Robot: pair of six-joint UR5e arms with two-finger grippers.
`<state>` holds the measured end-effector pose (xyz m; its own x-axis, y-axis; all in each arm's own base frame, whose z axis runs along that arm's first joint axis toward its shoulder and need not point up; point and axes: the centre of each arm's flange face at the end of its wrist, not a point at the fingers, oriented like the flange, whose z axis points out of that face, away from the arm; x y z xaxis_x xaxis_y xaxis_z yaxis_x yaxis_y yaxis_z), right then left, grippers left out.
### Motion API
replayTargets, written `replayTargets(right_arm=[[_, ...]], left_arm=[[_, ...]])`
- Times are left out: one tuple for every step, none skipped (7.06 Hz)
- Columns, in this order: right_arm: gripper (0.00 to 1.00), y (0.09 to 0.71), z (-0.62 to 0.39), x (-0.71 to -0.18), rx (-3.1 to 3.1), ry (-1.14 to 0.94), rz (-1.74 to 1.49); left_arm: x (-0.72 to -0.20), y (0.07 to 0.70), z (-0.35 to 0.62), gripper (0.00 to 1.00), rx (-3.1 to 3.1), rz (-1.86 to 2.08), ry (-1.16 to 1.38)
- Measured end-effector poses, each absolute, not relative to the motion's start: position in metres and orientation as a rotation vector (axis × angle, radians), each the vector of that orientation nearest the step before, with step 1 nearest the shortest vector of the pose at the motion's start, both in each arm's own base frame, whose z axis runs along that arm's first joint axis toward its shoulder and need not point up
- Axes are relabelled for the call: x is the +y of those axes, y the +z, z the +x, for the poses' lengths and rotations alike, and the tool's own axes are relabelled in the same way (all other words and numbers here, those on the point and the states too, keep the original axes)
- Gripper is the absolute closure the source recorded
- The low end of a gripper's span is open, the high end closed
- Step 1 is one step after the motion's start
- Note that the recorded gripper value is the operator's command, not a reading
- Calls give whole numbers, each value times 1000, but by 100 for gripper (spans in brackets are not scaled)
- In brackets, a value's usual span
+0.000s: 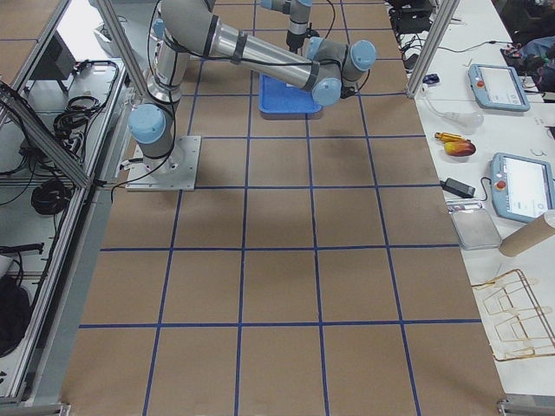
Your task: Assemble white blocks and place on blue tray
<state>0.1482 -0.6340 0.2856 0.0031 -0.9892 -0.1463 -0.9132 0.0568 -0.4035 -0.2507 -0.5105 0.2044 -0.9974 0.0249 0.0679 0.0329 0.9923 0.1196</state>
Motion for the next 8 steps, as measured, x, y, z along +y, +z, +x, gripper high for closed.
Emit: replayTargets(right_arm=[[100,277,166,-611,1990,-302,-1907],[100,263,180,-587,2030,-365,-1909],[100,249,192,-564,2062,-445,-1905],[100,236,204,-544,2078,-505,-1894],[100,226,216,-529,2076,-535,-1891],[100,220,225,-521,2069,-540,-1891],[100,215,233,-516,2070,-529,-1879],[100,212,245,-510,2083,-507,-1851]], left_arm=[[-512,200,-246,100,-3064,-38,-199],[-513,194,-240,100,-3035,-16,-223],[-512,191,-238,100,-2986,5,-242],[-511,189,-237,100,-2954,18,-253],[-511,189,-237,100,-2928,18,-256],[-512,190,-235,100,-2904,-1,-251],[-513,190,-229,100,-2888,-21,-246],[-513,187,-223,100,-2869,-26,-244]])
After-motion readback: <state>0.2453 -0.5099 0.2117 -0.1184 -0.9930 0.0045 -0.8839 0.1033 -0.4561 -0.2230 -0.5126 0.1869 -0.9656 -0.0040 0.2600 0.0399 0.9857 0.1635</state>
